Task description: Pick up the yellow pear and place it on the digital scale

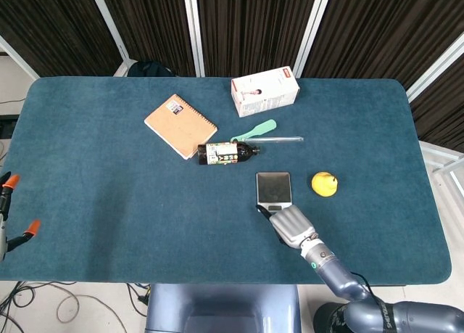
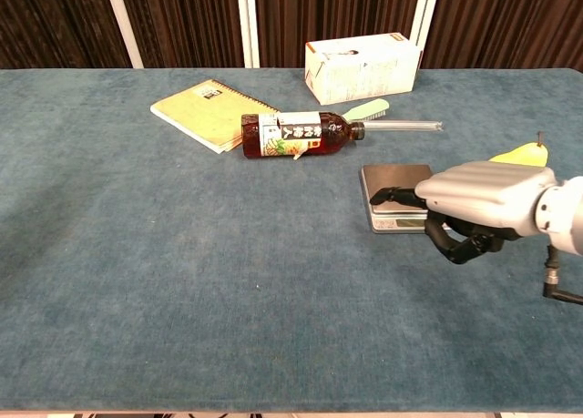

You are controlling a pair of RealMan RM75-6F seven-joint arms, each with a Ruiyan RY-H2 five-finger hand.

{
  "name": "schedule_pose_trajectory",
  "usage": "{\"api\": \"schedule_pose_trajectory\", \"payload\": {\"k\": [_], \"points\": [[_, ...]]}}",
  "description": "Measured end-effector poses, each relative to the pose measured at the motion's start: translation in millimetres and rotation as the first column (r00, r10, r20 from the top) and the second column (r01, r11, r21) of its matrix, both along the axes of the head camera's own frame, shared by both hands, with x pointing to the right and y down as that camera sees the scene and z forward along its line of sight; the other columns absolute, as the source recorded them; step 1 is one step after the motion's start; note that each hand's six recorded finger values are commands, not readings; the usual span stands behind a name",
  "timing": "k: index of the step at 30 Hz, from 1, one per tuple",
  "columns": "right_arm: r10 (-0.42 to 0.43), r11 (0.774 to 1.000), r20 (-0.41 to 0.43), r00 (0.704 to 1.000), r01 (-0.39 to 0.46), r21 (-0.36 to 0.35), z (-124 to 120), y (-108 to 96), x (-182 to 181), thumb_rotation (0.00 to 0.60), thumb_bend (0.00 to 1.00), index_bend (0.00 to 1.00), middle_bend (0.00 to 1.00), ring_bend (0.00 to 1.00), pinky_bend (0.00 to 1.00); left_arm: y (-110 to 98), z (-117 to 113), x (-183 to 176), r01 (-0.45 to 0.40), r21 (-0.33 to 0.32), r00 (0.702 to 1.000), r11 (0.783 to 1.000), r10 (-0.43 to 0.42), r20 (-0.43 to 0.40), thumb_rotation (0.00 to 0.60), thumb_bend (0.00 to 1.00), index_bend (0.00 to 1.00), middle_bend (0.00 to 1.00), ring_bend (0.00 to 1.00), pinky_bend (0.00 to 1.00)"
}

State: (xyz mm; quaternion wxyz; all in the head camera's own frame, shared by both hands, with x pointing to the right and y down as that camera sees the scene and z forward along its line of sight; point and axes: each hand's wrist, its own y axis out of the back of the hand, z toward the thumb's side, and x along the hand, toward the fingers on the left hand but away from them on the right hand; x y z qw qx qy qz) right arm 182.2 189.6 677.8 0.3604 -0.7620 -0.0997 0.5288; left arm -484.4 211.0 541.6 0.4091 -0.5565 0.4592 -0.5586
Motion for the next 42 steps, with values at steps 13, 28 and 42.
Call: {"api": "schedule_pose_trajectory", "payload": {"k": [13,28,42], "points": [[0.017,1.0,-0.045,0.999,-0.018,-0.022,15.4,3.4,-13.7,0.6,0.97,0.02,0.77,0.81,0.75,-1.0,-1.8,-2.5,0.007,0.001,1.0,1.0,-0.007,-0.001,0.6,0.19,0.09,0.05,0.0,0.08],[0.03,0.999,-0.054,0.998,-0.031,-0.026,20.8,9.1,-4.5,0.6,0.97,0.05,0.77,0.81,0.75,-1.5,-3.1,-3.2,0.01,0.006,1.0,1.0,-0.01,-0.001,0.6,0.19,0.09,0.05,0.0,0.08],[0.038,0.999,-0.071,0.997,-0.04,-0.026,25.5,8.6,4.3,0.6,0.97,0.06,0.77,0.81,0.75,-1.6,-2.4,-2.5,0.011,0.006,1.0,1.0,-0.011,0.004,0.6,0.19,0.09,0.05,0.0,0.08]]}}
